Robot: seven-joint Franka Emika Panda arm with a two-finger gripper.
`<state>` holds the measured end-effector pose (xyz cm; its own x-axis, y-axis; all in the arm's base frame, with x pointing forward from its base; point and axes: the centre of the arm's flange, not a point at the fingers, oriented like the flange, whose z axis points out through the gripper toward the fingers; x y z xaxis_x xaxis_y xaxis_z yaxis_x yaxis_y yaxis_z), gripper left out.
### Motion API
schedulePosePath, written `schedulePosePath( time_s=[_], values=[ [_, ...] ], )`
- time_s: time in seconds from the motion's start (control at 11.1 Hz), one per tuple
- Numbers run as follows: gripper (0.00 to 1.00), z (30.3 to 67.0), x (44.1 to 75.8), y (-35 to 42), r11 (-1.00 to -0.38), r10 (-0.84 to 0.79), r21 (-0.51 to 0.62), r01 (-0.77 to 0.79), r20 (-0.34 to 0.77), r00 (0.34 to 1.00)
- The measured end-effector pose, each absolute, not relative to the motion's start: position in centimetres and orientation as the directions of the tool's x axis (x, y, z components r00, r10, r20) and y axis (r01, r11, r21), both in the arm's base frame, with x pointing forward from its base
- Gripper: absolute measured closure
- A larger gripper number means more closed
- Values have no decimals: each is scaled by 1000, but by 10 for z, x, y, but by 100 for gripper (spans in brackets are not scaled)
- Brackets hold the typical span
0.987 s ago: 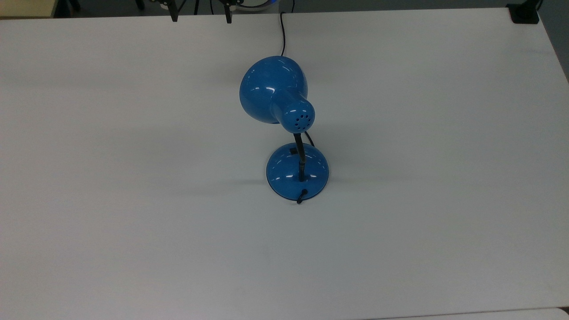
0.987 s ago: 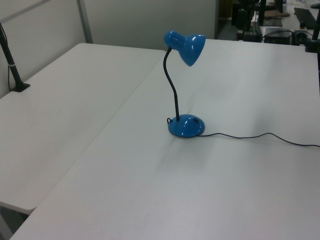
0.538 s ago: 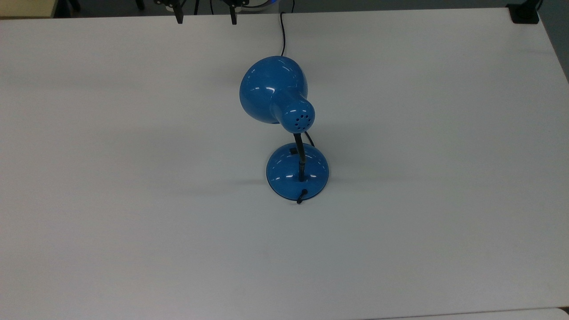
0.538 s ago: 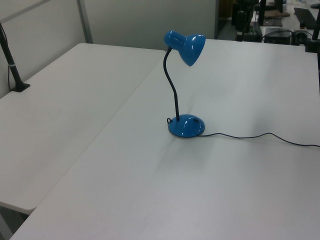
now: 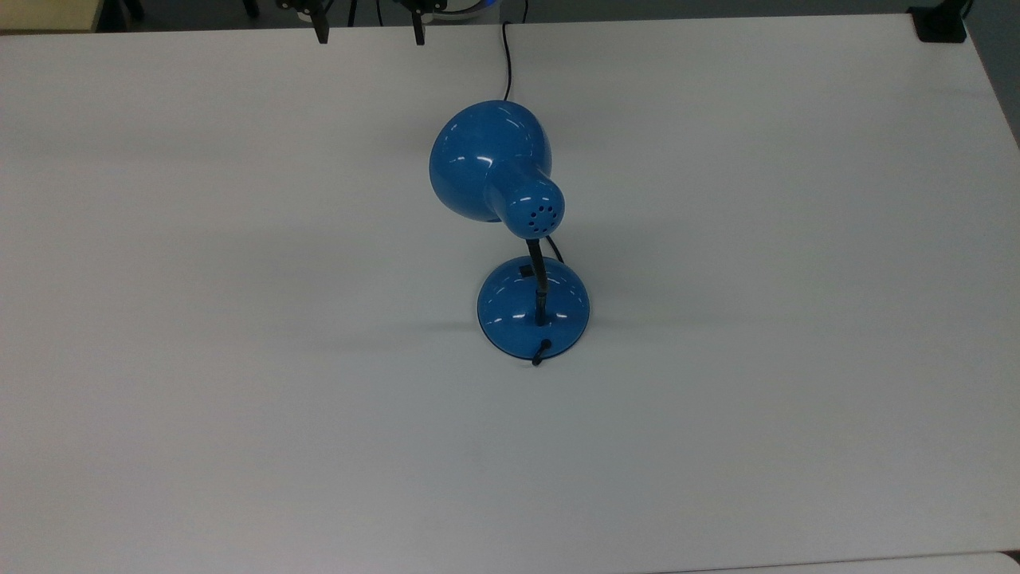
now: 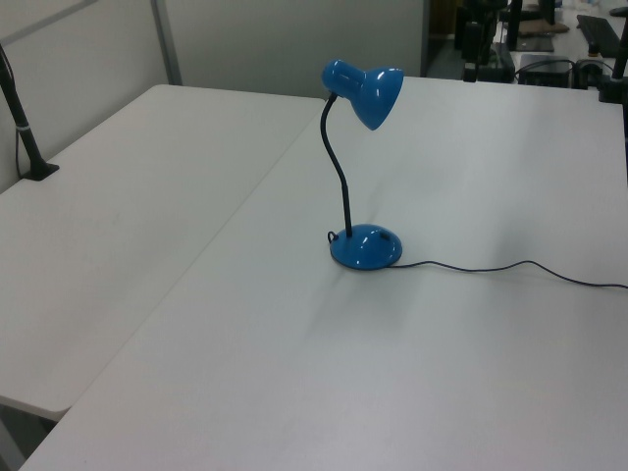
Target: Turn on the lamp
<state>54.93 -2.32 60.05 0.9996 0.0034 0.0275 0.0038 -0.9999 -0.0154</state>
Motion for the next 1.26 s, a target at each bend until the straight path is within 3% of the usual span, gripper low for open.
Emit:
schedulePosePath(
  time_s=[0.18,0.36,0.54,0.72,0.81,1.08,1.26],
  values=[
    [0,596,548,-23,-988,156,-15,156,9,988],
    [0,589,541,-26,-914,405,-45,403,-50,913],
    [0,586,537,-26,-875,483,-68,479,-77,872],
    [7,568,537,-18,-864,503,-83,497,-95,859],
    [19,556,540,-14,-868,495,-81,490,-84,865],
    [70,516,563,20,-937,346,-45,345,-18,938],
    [99,476,577,55,-967,251,-32,253,64,966]
  ],
)
